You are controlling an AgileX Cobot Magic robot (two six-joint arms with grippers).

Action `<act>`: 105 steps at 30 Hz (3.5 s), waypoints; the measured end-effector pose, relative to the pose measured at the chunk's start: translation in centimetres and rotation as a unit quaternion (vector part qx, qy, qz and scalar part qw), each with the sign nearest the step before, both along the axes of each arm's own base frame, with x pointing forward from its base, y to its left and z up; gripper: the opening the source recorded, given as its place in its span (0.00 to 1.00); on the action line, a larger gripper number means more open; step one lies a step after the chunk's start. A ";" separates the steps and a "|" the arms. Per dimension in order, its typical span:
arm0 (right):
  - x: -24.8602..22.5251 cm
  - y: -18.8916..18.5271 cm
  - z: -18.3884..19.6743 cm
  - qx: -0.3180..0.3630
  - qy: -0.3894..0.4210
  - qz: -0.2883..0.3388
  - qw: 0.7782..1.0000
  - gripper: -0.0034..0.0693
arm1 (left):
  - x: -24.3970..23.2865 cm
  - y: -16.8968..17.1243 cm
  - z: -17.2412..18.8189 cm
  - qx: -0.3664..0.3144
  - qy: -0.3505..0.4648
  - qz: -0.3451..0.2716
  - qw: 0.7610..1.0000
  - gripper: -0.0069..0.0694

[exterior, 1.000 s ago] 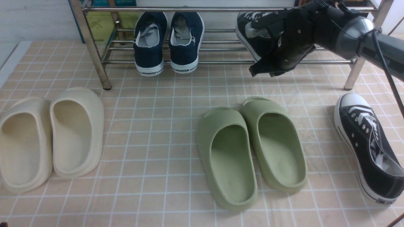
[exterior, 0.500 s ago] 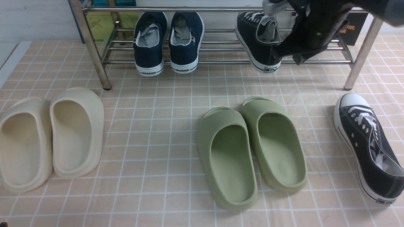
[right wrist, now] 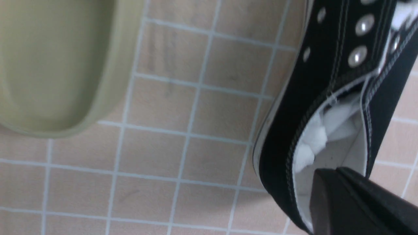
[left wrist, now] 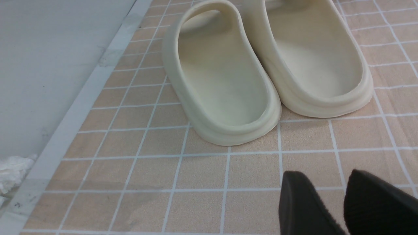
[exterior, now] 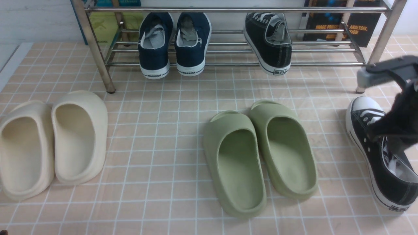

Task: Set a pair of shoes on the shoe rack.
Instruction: Use the right arm to grab the shoe closest to it, then use the right arm to put a shoe into the shoe rack

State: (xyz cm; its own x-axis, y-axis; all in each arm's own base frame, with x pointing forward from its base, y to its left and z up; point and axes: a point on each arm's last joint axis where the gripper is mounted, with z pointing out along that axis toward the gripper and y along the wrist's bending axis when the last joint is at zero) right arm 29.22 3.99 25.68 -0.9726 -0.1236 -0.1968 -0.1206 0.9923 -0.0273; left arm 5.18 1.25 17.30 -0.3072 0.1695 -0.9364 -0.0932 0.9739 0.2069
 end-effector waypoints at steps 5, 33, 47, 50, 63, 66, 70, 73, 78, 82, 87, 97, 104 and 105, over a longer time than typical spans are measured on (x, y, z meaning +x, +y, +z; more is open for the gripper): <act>-1.1 -0.5 -2.9 0.015 0.016 -0.018 1.000 0.37 | 0.0 0.0 0.0 0.000 0.000 0.000 1.000 0.40; -1.0 3.1 0.9 0.032 -0.056 0.067 0.996 0.05 | 0.0 0.0 0.0 0.000 0.000 0.000 1.000 0.40; 6.1 4.8 4.3 0.028 -0.082 0.090 0.992 0.05 | 0.0 0.0 0.0 0.000 0.000 0.000 1.000 0.40; 7.5 5.3 2.9 0.026 -0.058 0.090 0.994 0.05 | 0.0 0.0 0.0 0.000 0.000 0.000 1.000 0.40; 13.6 8.3 -0.7 0.051 -0.039 0.114 0.991 0.05 | 0.0 0.0 0.0 0.000 0.000 0.000 1.000 0.40; 14.7 8.9 -0.8 0.062 -0.033 0.116 0.991 0.05 | 0.0 0.0 0.0 0.000 0.000 0.000 1.000 0.40; 14.6 9.4 0.4 0.073 -0.018 0.121 0.990 0.05 | 0.0 0.0 0.0 0.000 0.000 0.000 1.000 0.40; 14.5 9.7 1.5 0.089 -0.026 0.122 0.988 0.05 | 0.0 0.0 0.0 0.000 0.000 0.000 1.000 0.40; 14.1 9.8 2.9 0.101 -0.041 0.124 0.986 0.05 | 0.0 0.0 0.0 0.000 0.000 0.000 1.000 0.40; 13.1 9.6 5.0 0.108 -0.061 0.126 0.984 0.05 | 0.0 0.0 0.0 0.000 0.000 0.000 1.000 0.40; 10.9 9.0 8.4 0.108 -0.094 0.129 0.981 0.06 | 0.0 0.0 0.0 0.000 0.000 0.000 1.000 0.40; 8.9 5.7 10.0 0.038 -0.111 0.110 0.987 0.07 | 0.0 0.0 0.0 0.000 0.001 0.000 1.000 0.40; 8.3 5.6 9.2 0.037 -0.095 0.120 0.988 0.06 | 0.0 0.0 0.0 0.000 0.001 0.000 1.000 0.40; 7.9 5.8 9.4 0.048 -0.094 0.121 0.987 0.06 | 0.0 0.0 0.0 0.000 0.001 0.000 1.000 0.40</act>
